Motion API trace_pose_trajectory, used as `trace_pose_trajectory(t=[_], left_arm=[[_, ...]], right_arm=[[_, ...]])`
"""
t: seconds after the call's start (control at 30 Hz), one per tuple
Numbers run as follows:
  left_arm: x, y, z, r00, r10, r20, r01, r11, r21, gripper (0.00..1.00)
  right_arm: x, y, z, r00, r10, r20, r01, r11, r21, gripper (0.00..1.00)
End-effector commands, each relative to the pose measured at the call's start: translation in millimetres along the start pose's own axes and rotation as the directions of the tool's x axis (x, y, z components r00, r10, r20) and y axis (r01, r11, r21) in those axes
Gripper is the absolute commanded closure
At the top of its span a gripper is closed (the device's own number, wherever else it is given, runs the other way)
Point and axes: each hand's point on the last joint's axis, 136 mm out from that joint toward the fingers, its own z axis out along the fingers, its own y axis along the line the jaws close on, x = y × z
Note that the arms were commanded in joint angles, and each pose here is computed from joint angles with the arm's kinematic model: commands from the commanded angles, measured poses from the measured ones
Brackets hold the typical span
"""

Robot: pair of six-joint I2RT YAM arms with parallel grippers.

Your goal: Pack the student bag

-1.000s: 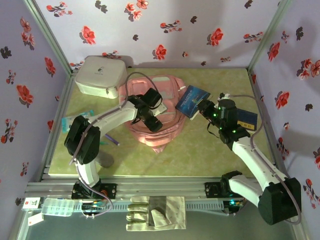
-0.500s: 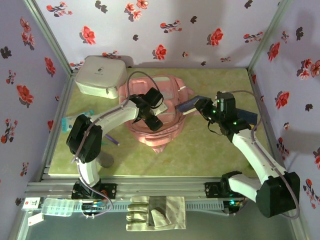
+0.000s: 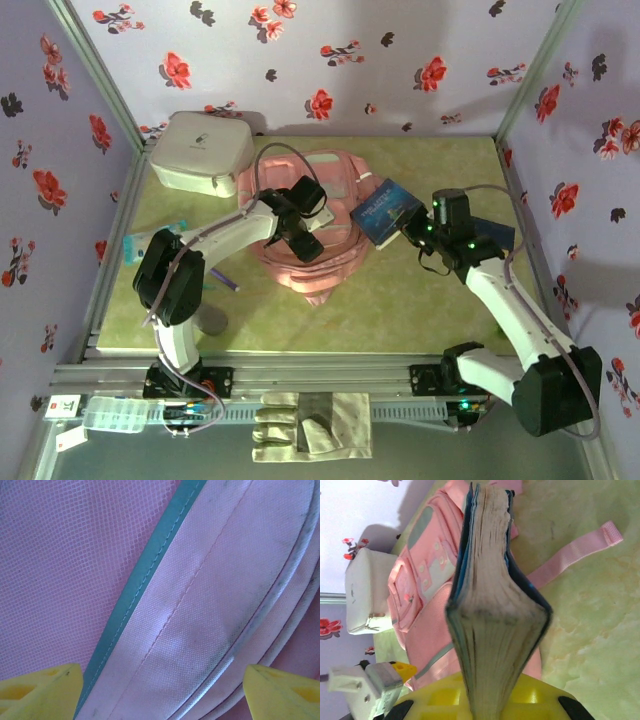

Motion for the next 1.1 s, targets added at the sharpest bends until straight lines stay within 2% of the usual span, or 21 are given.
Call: trace_pose_trajectory(t=[0.0,0.13,0.33,0.47,0.7,0.9,0.97,1.07], left_arm=[[0.9,-2.1,0.6,0.997,0.066,-0.03,-0.067,0.998,-0.002,0.19],[1.8,-6.5,3.3,0.991,0.126,-0.049,-0.125,0.992,0.012,0.22],[0.8,-20.4,6.4,0.976,0.207,-0.068,-0.203,0.977,0.066,0.24],[-3.9,-17.9,15.5,0.97,0.23,-0.079,-0.226,0.973,0.048,0.33],[-24.2,0.2,18.8,0.972,0.231,-0.044,-0.233,0.971,-0.055,0.6],[-57.5,14.0,-14.6,0.969,0.218,0.113,-0.201,0.969,-0.144,0.85],[-69.8,21.7,-28.7,0.965,0.198,0.171,-0.165,0.969,-0.185,0.98],[-90.0,36.1,-53.4,0.953,0.151,0.263,-0.084,0.965,-0.248,1.0]], right_arm=[[-30.1,34.1,-24.3,0.985,-0.065,0.16,0.085,0.989,-0.12,0.98],[-39.6,48.0,-39.9,0.971,-0.083,0.224,0.122,0.979,-0.165,1.0],[-42.8,51.5,-47.2,0.966,-0.089,0.242,0.133,0.977,-0.169,1.0],[-42.9,51.9,-48.8,0.966,-0.084,0.245,0.129,0.976,-0.174,1.0],[-46.4,46.4,-59.5,0.955,-0.094,0.283,0.14,0.979,-0.146,1.0],[-53.2,35.9,-76.8,0.932,-0.117,0.342,0.154,0.985,-0.082,1.0],[-55.7,31.9,-84.5,0.921,-0.128,0.367,0.159,0.986,-0.057,1.0],[-58.6,22.6,-95.1,0.905,-0.143,0.4,0.16,0.987,-0.008,1.0]])
